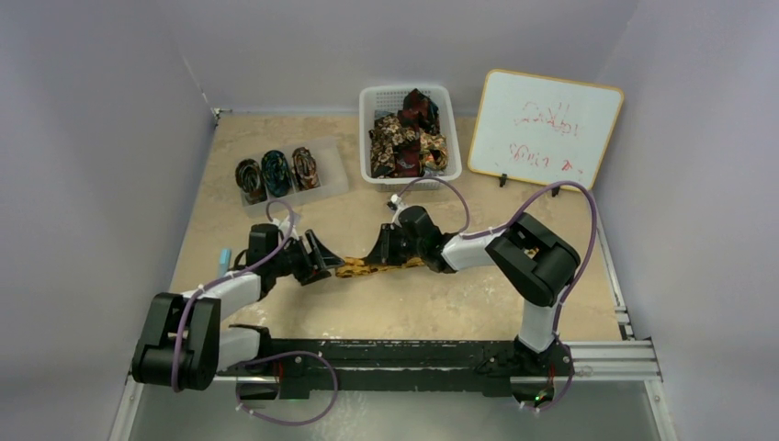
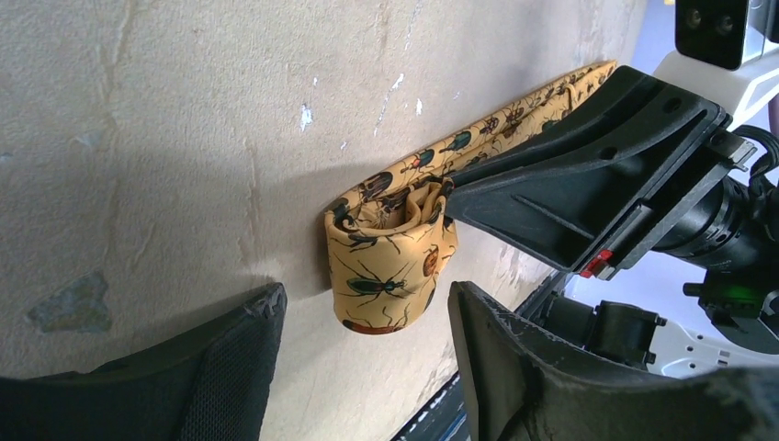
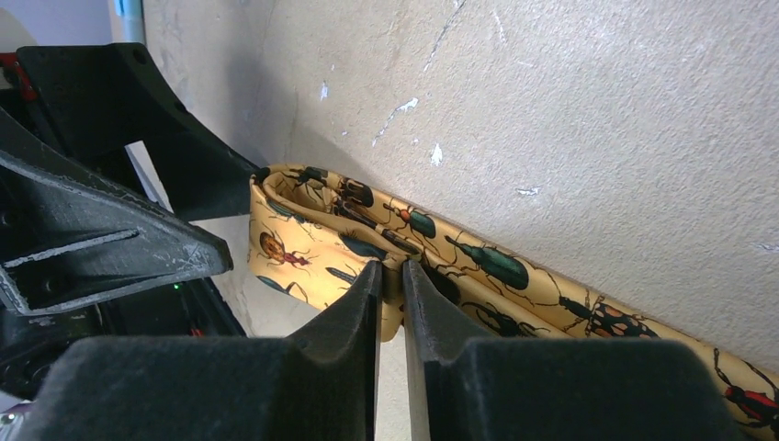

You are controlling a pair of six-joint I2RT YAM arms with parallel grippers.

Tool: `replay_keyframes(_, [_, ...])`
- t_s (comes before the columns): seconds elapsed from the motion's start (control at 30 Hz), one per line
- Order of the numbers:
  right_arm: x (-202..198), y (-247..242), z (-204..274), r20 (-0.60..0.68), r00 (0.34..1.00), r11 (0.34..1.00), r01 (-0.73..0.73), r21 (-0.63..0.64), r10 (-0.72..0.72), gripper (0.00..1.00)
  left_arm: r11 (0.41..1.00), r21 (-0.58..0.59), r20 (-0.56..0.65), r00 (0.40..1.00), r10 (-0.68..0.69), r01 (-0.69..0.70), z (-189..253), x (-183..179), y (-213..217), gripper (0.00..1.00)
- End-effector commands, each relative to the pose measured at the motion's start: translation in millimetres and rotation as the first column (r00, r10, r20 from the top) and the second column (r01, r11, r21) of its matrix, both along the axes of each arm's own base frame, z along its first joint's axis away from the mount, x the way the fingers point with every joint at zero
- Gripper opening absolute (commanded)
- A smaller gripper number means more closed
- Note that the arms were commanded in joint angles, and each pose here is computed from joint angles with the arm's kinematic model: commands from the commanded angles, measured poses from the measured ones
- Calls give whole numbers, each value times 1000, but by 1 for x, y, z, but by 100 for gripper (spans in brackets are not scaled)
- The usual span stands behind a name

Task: Roll the ties
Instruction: Roll the tie at the center of the board.

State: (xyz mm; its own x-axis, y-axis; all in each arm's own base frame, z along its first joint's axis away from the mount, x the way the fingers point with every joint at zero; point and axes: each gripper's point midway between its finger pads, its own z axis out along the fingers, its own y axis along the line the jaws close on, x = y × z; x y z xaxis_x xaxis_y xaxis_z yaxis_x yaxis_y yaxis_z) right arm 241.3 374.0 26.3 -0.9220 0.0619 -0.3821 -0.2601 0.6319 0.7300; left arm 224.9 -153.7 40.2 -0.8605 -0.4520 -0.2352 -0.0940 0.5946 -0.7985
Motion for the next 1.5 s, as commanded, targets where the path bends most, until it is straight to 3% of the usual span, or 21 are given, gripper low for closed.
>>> replay_keyframes(0.0, [1,5,4,18,999,1000,-30,7,30,15,999,-35,34,999,-6,8,3,4,-3,63])
replay_keyframes(0.33, [0,2,-3,10,1000,1000,-27,-9,27,8,996,-69,-36,998,47,-49,-9,3,-5,54])
replay_keyframes(0.77, [-1,1,-7,3,1000,1000,-26,-16,26,8,995,-65,-18,997,73,-74,-12,6,-15,50])
replay_keyframes(1.03, [0,3,2,15,999,999,-38,-3,38,7,994,-23,-10,994,107,-107,-11,7,-12,31])
replay_keyframes(1.13, [2,7,14,40,998,999,-52,13,51,12,995,-6,29,994,103,-102,0,10,-10,23])
replay_keyframes(1.23, [5,10,28,69,996,998,-60,25,58,27,996,19,56,994,90,-91,9,12,-9,17])
replay_keyframes(1.47, [6,16,52,102,992,995,-77,71,69,30,989,114,69,994,87,-95,21,18,-3,15])
